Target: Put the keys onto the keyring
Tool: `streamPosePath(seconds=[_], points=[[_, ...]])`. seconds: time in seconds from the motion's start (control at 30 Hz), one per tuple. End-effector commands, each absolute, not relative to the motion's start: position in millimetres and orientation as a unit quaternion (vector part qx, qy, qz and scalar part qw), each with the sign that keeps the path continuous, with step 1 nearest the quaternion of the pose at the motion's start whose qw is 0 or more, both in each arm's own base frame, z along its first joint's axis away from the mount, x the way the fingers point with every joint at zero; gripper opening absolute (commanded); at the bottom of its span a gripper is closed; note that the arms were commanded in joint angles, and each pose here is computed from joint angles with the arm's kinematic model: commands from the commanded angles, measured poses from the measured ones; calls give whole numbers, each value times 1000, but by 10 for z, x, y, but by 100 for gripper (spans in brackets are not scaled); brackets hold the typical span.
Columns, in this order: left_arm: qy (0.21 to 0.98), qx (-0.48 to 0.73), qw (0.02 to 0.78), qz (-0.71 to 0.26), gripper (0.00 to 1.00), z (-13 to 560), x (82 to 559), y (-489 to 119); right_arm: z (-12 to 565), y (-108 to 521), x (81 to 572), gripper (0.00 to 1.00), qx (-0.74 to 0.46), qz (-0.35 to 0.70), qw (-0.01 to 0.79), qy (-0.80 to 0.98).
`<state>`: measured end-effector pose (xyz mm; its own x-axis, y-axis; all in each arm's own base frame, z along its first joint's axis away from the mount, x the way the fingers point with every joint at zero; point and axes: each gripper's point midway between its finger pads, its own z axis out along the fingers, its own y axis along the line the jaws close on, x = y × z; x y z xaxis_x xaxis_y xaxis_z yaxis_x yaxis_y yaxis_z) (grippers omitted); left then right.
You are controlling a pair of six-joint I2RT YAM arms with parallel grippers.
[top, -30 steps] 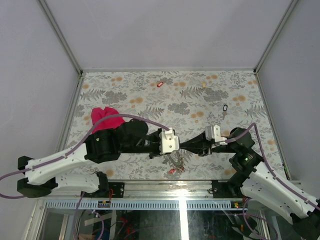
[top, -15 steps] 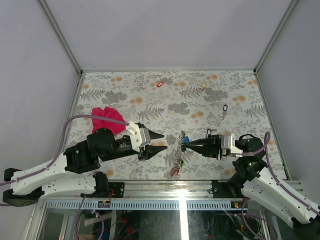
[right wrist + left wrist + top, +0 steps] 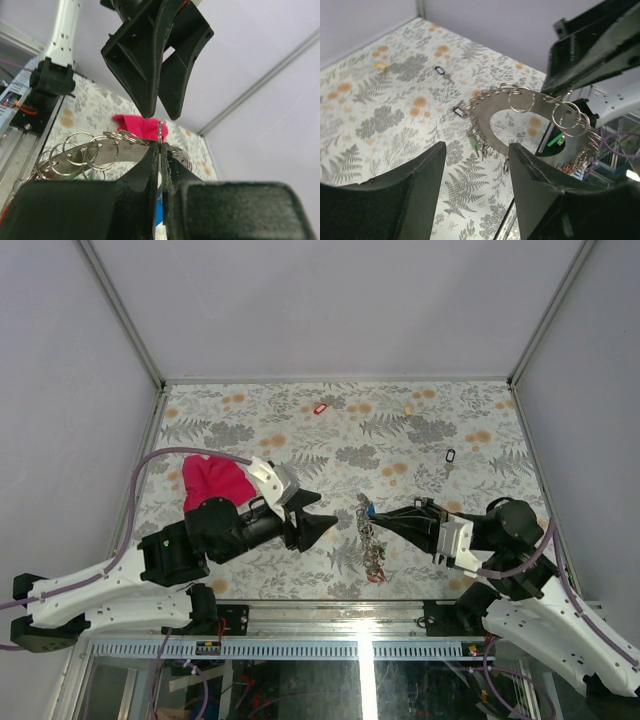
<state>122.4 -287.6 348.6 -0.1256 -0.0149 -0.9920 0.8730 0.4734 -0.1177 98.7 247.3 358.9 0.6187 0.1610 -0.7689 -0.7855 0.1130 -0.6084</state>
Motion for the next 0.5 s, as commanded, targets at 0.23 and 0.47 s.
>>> streamPosePath(seconds=[0.23, 0.47], points=[[736, 208, 549, -337, 59, 3228, 1708, -2920, 3616, 2046, 1249, 3, -510, 274, 673, 460], [787, 170, 488, -337, 66, 2856, 2205, -3092, 3655, 1664, 1234, 2, -429, 259, 670, 548]])
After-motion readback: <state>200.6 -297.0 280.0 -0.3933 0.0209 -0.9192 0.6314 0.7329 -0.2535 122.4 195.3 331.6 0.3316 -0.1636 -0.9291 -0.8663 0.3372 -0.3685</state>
